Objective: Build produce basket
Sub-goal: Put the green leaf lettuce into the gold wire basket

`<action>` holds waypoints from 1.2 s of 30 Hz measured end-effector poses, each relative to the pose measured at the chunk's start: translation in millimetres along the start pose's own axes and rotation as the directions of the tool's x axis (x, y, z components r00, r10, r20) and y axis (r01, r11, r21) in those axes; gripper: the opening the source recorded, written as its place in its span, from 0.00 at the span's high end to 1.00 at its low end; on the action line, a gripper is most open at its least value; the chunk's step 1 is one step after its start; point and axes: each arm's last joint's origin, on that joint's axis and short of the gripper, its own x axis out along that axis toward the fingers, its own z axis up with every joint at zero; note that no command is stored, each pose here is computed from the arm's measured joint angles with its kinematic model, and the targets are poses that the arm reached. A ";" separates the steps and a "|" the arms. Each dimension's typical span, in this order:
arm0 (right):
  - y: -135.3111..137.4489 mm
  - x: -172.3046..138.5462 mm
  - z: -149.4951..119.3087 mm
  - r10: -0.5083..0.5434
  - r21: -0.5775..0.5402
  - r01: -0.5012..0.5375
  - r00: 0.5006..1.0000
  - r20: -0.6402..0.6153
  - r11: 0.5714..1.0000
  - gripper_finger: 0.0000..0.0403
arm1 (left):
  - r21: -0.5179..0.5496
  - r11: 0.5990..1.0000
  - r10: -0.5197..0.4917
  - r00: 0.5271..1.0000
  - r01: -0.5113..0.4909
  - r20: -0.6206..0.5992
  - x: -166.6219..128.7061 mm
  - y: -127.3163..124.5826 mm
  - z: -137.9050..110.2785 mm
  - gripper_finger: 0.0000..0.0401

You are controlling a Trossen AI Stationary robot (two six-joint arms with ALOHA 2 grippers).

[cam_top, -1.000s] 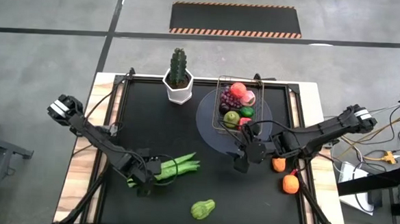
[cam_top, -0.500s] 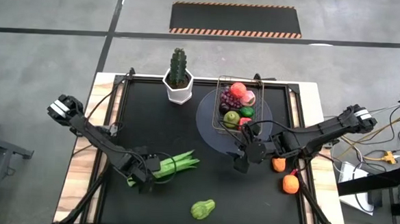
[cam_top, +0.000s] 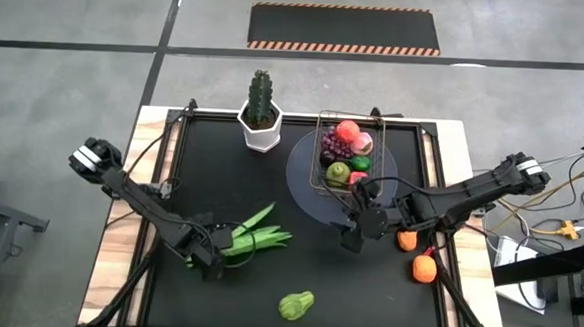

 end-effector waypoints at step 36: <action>12.3 6.3 -4.7 0.346 -0.305 -0.171 0.578 0.739 0.937 0.19 | 0.297 0.945 -0.285 0.102 -0.135 0.953 -62.4 22.5 62.6 0.77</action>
